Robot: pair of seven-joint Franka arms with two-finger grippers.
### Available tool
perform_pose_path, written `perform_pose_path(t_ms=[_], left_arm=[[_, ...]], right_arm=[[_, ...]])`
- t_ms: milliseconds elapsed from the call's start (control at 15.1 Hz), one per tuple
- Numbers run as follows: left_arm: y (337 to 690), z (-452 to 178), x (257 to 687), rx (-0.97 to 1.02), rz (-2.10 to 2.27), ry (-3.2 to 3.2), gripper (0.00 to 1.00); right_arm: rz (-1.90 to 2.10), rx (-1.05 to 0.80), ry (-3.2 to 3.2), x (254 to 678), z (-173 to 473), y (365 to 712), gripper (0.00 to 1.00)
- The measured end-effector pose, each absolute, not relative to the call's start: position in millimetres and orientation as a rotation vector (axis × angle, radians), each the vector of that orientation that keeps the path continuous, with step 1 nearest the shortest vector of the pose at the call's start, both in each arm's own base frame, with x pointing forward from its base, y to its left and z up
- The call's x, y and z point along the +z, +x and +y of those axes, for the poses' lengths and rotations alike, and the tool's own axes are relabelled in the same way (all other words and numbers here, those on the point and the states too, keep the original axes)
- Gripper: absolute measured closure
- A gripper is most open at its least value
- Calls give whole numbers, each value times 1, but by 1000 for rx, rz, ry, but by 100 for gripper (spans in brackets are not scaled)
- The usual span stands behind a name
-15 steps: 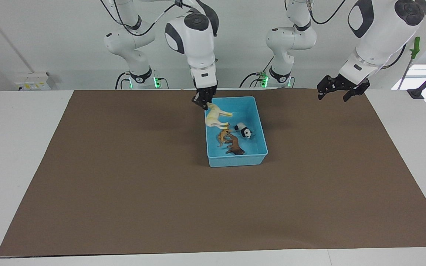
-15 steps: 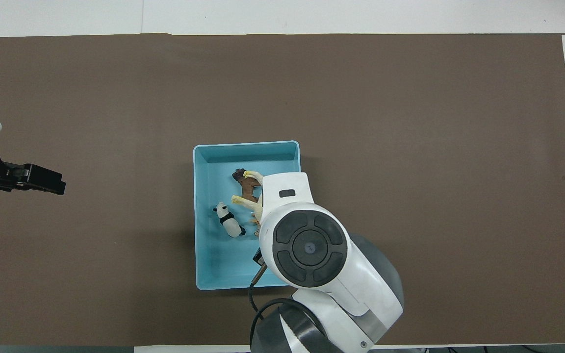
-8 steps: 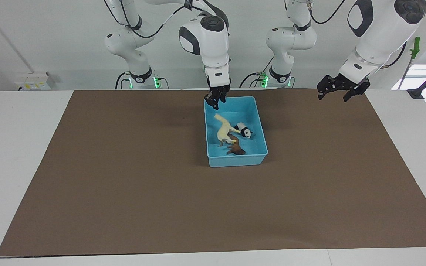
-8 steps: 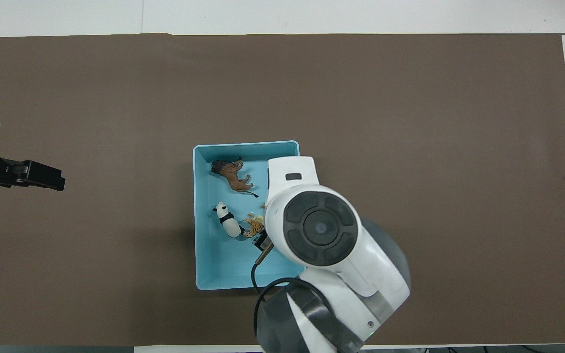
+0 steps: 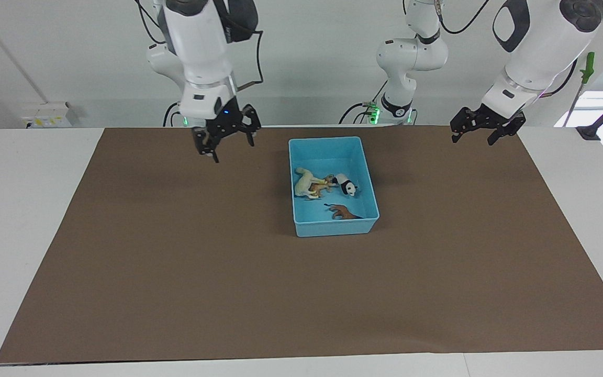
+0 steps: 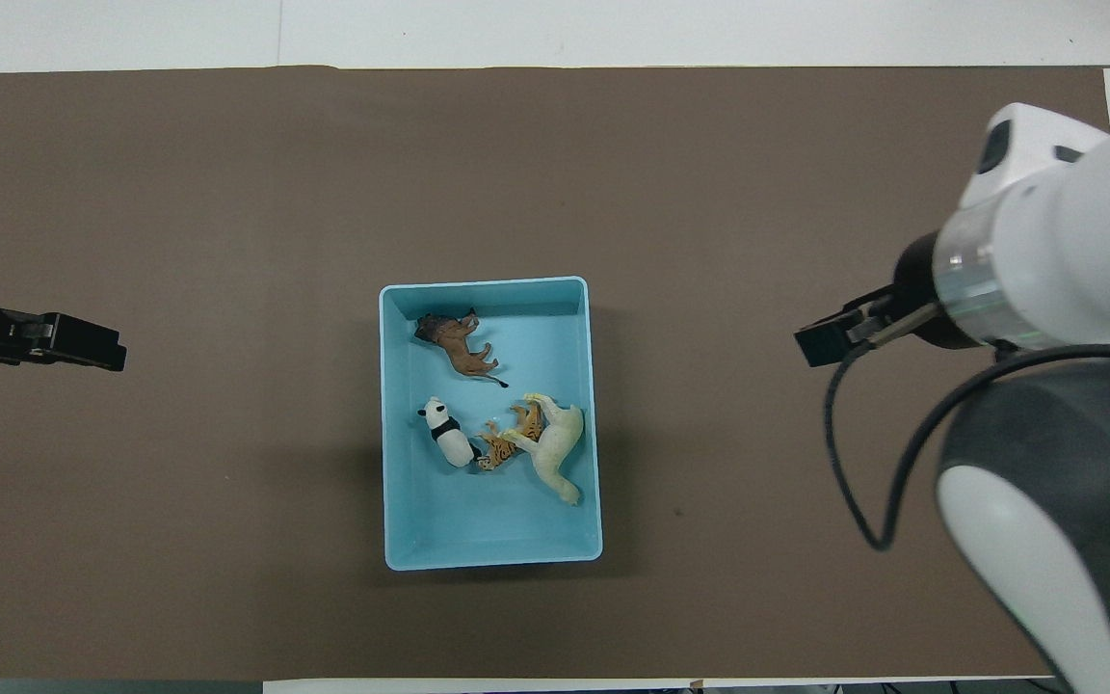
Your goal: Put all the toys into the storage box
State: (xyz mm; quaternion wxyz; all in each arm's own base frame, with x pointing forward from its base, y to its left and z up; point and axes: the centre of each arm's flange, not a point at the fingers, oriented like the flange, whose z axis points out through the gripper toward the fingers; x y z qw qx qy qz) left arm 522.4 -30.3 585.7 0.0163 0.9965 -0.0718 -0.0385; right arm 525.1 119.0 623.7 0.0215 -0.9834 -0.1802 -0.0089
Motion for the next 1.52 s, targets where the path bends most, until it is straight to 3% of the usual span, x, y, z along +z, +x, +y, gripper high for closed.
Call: perform_pose_path(t_ms=[264,463,991,1520], left_arm=[[523,-30,586,-107,-223,3099,0],[524,-30,586,-103,-223,3099,0],[524,-28,587,-93,-217,3100,0],[525,-28,587,-91,-217,3100,0]], right_arm=[[-295,24,-3084,648,26,525,0],[-211,32,-3117,646,-6,527,0],[-168,110,-3125,605,-21,531,0],[-153,104,-3126,607,-26,528,0]])
